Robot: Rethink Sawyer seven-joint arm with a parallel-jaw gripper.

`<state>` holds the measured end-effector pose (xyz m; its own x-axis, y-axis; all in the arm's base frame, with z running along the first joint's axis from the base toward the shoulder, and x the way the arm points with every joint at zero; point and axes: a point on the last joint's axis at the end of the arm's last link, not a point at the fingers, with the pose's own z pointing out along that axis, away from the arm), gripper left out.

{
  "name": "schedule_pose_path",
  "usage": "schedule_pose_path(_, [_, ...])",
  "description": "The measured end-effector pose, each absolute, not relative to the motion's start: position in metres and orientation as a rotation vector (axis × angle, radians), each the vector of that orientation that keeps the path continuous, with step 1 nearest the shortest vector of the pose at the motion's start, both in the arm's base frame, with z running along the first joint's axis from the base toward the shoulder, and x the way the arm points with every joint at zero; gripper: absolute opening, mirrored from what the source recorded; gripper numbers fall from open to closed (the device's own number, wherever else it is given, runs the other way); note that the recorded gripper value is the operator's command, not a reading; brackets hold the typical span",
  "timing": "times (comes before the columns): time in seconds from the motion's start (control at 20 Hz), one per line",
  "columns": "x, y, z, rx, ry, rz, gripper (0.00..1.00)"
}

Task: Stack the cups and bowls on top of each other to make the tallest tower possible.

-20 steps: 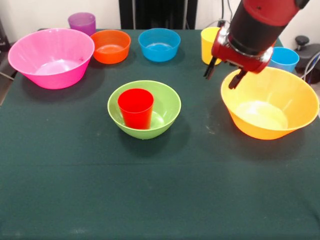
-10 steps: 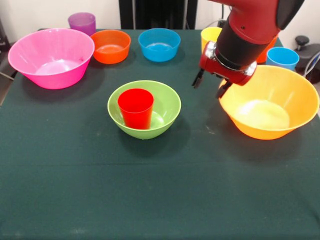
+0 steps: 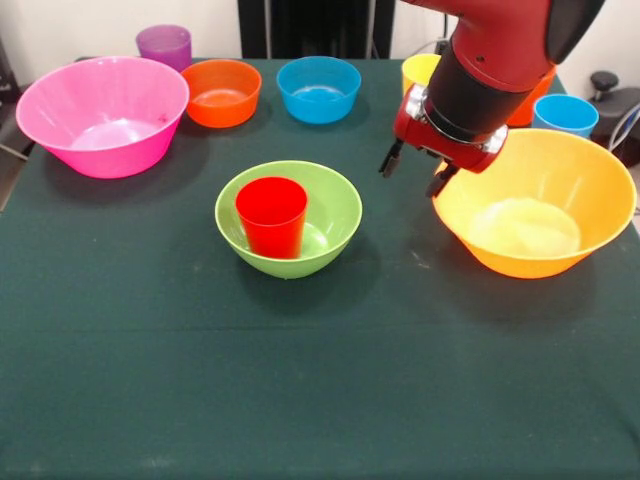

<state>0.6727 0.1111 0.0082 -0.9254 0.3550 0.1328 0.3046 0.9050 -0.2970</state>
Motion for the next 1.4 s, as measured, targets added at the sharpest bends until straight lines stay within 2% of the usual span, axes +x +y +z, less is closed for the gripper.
schedule_pose_path(0.9, [0.676,0.114,0.011,-0.507,-2.901,0.4,1.0])
schedule_pose_path(1.4, [0.678,0.136,0.022,-0.492,-2.925,0.39,1.0])
